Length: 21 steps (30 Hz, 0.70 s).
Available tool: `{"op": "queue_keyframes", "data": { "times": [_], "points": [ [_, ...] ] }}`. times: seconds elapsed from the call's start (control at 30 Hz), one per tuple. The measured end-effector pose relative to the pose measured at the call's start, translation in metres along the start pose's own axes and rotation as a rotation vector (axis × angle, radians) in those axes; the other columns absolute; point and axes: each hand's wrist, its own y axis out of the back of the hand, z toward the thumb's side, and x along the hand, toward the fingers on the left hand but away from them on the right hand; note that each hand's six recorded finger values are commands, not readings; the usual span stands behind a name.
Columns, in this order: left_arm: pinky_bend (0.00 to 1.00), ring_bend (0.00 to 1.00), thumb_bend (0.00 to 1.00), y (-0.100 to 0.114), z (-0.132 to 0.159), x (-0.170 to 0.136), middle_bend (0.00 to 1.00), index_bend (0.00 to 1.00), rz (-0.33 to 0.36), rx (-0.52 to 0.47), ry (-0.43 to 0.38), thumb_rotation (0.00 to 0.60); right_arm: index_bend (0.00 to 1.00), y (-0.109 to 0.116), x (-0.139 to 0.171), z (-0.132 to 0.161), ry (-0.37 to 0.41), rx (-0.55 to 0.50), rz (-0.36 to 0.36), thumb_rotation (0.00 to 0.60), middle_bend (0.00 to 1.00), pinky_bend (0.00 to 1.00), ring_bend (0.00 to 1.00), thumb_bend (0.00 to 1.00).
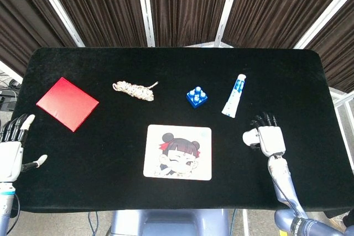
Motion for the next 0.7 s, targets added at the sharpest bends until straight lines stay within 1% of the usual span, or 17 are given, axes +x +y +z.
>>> {"op": "queue_keyframes", "data": {
  "times": [0.2, 0.27, 0.5, 0.6, 0.7],
  "points": [
    [0.00, 0.00, 0.12, 0.000, -0.001, 0.001, 0.00, 0.00, -0.002, -0.002, 0.003, 0.600, 0.30, -0.005, -0.002, 0.007, 0.015, 0.010, 0.012, 0.600, 0.17, 0.00, 0.00, 0.05],
    [0.00, 0.00, 0.12, 0.000, -0.001, 0.001, 0.00, 0.00, -0.002, -0.003, 0.004, 0.600, 0.32, -0.007, -0.003, 0.008, 0.016, 0.016, 0.016, 0.600, 0.17, 0.00, 0.00, 0.05],
    [0.00, 0.00, 0.12, -0.001, -0.001, 0.001, 0.00, 0.00, -0.006, -0.004, 0.003, 0.600, 0.38, -0.011, -0.005, 0.007, 0.009, 0.034, 0.030, 0.600, 0.22, 0.07, 0.00, 0.05],
    [0.00, 0.00, 0.12, -0.001, -0.001, 0.001, 0.00, 0.00, -0.008, -0.003, 0.002, 0.600, 0.41, -0.012, -0.006, 0.005, 0.005, 0.043, 0.036, 0.600, 0.25, 0.11, 0.03, 0.06],
    [0.00, 0.00, 0.13, -0.002, 0.000, 0.001, 0.00, 0.00, -0.008, -0.003, 0.003, 0.600, 0.43, -0.014, -0.006, 0.004, 0.003, 0.043, 0.043, 0.600, 0.31, 0.17, 0.10, 0.06]
  ]
}}
